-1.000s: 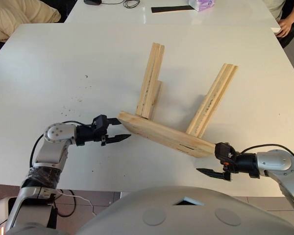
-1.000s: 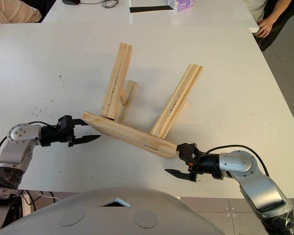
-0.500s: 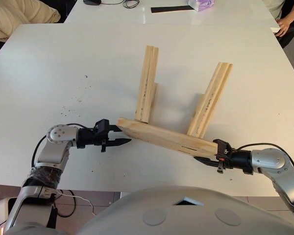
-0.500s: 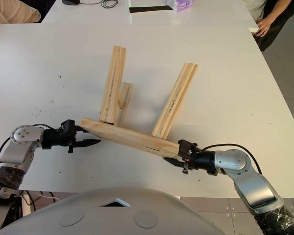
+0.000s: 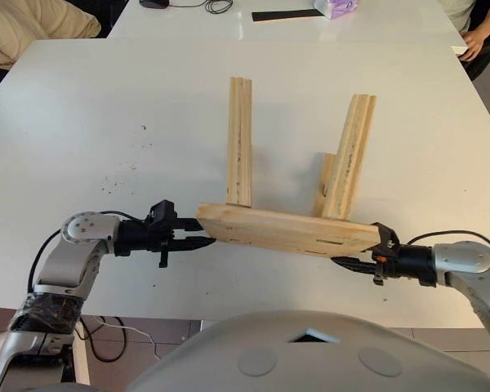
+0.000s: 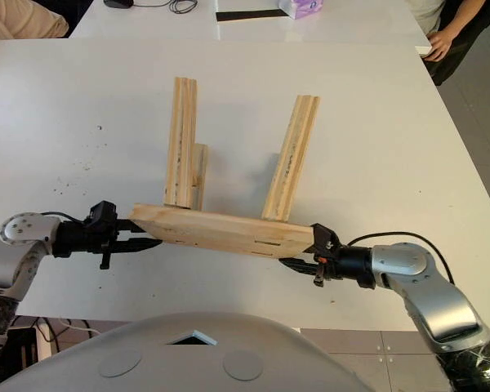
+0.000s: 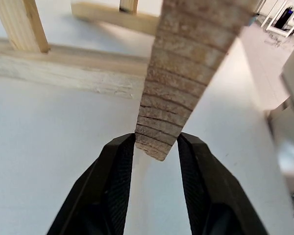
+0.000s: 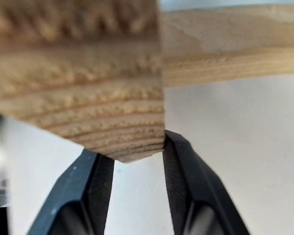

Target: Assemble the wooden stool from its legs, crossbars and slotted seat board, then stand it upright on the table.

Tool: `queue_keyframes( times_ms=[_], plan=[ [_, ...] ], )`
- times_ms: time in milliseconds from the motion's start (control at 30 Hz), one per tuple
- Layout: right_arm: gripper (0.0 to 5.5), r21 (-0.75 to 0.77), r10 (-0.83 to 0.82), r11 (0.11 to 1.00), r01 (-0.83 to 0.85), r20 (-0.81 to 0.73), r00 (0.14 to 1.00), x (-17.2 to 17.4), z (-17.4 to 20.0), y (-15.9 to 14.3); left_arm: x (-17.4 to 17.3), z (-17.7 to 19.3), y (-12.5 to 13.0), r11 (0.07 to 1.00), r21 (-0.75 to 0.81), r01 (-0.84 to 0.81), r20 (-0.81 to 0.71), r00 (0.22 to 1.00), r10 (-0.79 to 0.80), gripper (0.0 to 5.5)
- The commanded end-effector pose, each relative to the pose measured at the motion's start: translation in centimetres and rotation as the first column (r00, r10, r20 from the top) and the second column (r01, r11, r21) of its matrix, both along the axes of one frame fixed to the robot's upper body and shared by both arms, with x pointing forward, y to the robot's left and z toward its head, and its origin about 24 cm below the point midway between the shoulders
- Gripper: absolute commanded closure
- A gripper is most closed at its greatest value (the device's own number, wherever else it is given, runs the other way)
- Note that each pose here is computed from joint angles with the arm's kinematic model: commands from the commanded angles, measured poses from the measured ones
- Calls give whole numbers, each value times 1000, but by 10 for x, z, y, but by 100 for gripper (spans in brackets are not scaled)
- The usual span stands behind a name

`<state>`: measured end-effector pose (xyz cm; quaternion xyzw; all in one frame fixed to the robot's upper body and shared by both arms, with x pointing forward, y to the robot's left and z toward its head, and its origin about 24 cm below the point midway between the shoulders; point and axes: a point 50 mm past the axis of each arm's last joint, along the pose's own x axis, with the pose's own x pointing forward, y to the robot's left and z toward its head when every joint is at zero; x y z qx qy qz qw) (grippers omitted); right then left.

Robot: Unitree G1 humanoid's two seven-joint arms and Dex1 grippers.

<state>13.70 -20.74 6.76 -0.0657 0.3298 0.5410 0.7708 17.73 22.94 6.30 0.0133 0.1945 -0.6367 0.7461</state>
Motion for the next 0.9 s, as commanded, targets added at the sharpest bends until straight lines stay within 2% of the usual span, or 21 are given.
queue_keyframes(
  times_ms=[33,300,467,600,767,900],
  plan=[
    [413,181,54,982,-48,-26,998,1,33,12,-16,28,-26,981,-152,123,-17,992,-127,413],
    [413,300,192,943,-144,-136,972,-6,86,9,-38,86,-31,955,-220,196,-90,971,-220,413],
    [413,454,236,885,-107,-238,942,11,141,0,-41,124,-33,930,-299,212,-137,955,-262,413],
    [413,527,247,849,-46,-317,916,23,175,-7,-46,148,-30,916,-331,225,-256,913,-317,413],
    [413,548,269,836,-21,-376,887,33,191,-11,-38,174,-30,907,-359,219,-333,878,-343,413],
    [413,563,260,827,11,-399,879,47,187,-11,-24,186,-28,911,-381,160,-375,873,-311,413]
  ],
)
